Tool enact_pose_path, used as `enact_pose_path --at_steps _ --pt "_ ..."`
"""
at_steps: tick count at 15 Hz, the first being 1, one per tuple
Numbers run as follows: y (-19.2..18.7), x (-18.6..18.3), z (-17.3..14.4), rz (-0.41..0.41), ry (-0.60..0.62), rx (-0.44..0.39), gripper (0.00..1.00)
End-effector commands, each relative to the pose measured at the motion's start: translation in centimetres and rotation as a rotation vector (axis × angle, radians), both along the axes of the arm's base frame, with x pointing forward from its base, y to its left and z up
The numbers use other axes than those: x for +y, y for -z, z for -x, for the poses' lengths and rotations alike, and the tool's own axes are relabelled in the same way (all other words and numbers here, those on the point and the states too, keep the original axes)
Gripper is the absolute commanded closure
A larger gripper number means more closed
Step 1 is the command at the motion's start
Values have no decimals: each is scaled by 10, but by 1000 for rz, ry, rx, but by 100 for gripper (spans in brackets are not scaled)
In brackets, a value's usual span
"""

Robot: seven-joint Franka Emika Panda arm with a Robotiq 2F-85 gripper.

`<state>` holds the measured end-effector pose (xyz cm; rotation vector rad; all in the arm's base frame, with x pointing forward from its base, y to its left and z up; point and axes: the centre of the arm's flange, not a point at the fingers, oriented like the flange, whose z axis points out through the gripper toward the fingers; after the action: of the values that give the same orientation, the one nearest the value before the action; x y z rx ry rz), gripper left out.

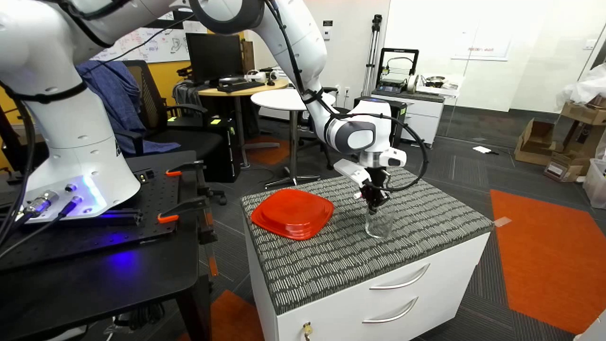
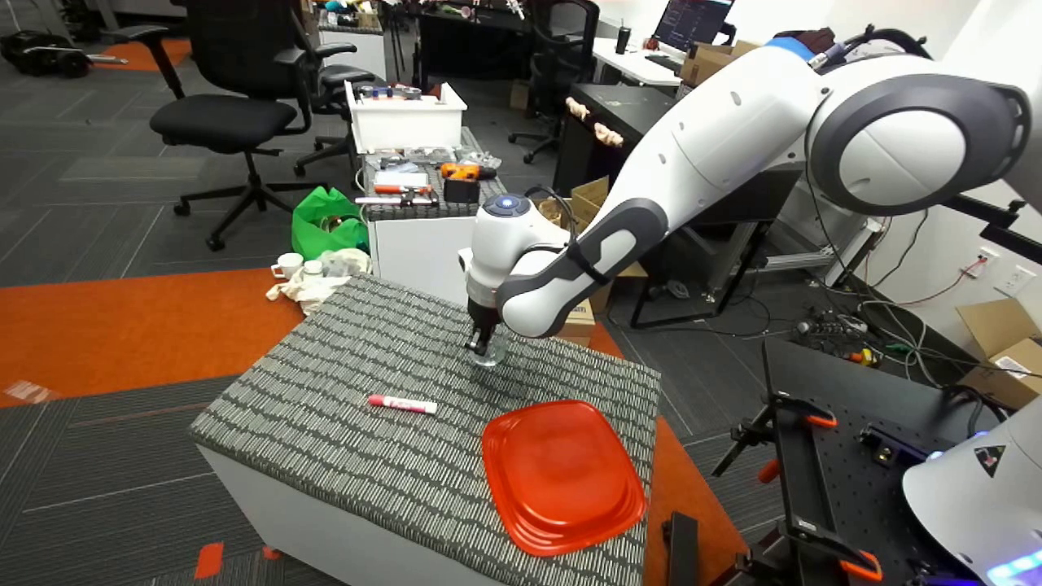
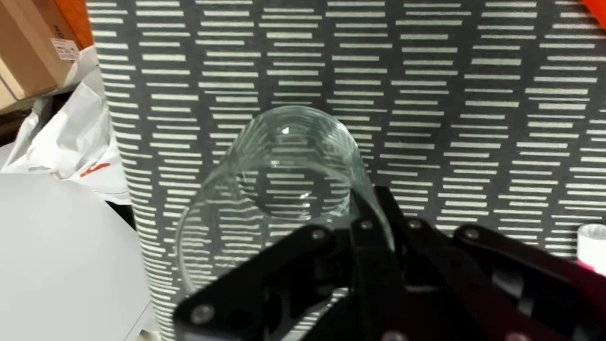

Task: Move the glass cup slightly backwards.

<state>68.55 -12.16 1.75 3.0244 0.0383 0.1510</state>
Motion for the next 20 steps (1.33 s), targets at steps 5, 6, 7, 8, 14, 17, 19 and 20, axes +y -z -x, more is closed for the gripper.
enact_pose_path --at_steps 5,6,7,8,14,17,19,20 --pt "-27 -4 5 7 27 11 99" --pt "-32 -3 6 6 22 11 99" --pt "-37 -2 7 3 14 11 99" --pt "-42 0 8 5 9 10 99" --pt "-64 23 7 -6 -47 5 99" --pt "-71 42 9 -16 -99 17 99" --pt "-75 57 11 -25 -141 22 99" --pt "-78 65 13 -24 -159 25 99"
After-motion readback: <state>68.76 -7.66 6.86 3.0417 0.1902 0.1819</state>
